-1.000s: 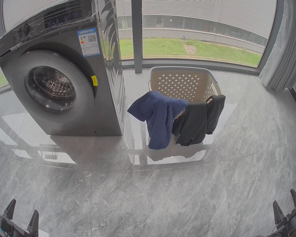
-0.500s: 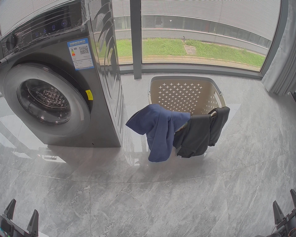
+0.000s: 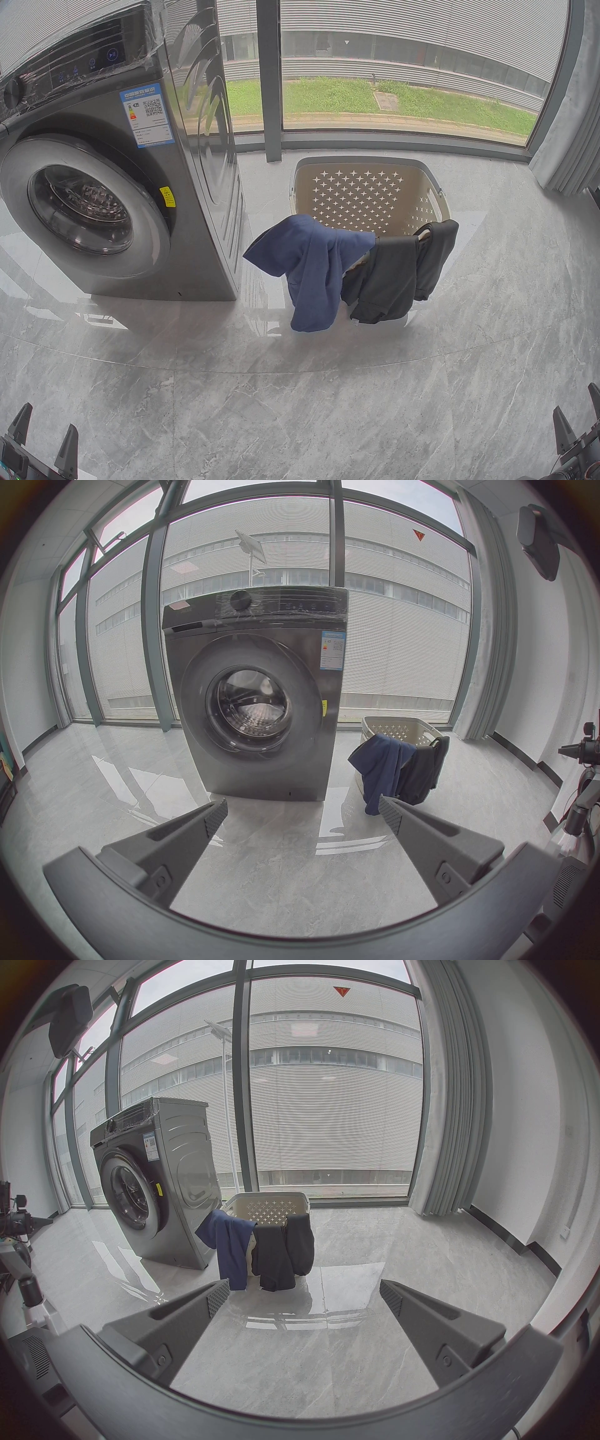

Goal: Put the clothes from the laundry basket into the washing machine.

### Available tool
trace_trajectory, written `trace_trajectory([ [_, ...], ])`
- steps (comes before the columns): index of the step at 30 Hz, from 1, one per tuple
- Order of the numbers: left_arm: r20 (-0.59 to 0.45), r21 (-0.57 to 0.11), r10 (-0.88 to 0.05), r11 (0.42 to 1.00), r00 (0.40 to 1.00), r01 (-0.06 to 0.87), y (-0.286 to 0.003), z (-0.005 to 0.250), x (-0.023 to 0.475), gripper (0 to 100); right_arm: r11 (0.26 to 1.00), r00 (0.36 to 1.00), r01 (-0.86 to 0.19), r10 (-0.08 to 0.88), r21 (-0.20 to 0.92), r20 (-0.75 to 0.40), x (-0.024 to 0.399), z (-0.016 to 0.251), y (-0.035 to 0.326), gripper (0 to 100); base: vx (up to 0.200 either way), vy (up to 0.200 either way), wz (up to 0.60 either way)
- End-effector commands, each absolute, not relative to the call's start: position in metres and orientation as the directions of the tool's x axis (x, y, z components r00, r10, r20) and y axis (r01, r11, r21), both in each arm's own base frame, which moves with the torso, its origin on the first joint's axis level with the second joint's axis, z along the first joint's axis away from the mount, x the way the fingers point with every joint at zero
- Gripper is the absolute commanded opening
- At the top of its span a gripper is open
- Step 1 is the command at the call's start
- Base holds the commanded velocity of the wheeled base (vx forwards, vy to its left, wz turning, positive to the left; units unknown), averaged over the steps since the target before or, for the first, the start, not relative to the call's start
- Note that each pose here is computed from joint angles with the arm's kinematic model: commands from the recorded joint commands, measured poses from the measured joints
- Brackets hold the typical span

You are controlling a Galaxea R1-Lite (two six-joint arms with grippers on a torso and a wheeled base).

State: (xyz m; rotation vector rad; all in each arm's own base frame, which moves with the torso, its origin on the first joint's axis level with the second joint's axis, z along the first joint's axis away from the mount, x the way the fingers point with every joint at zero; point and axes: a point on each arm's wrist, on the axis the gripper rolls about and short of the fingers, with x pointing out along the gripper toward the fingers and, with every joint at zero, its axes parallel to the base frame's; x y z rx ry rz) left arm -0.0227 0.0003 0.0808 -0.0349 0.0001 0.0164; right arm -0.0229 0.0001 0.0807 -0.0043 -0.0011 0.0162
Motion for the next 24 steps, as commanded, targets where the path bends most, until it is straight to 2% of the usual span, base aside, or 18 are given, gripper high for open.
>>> trace_trajectory([
  [1, 0.000, -0.035, 0.017, 0.999, 1.000, -0.017, 0.0003, 0.0764, -0.0228, 100, 1.000, 1.000, -0.017, 0.017, -0.005, 0.000, -0.0228, 0.0755, 0.0001, 100, 0.000, 0.000, 0.00],
  [9, 0.000, -0.035, 0.017, 0.999, 1.000, -0.017, 0.0003, 0.0764, -0.0228, 100, 1.000, 1.000, -0.017, 0.017, -0.005, 0.000, -0.0228, 0.0755, 0.0001, 100, 0.000, 0.000, 0.00],
  [21, 0.000, -0.035, 0.017, 0.999, 1.000, -0.017, 0.0003, 0.0764, -0.0228, 100, 1.000, 1.000, -0.017, 0.017, -0.005, 0.000, -0.0228, 0.0755, 0.0001, 100, 0.000, -0.200, 0.00],
  [24, 0.000, -0.035, 0.017, 0.999, 1.000, -0.017, 0.0003, 0.0764, -0.0228, 100, 1.000, 1.000, -0.017, 0.017, -0.005, 0.000, -0.0228, 0.0755, 0.0001, 100, 0.000, 0.000, 0.00],
])
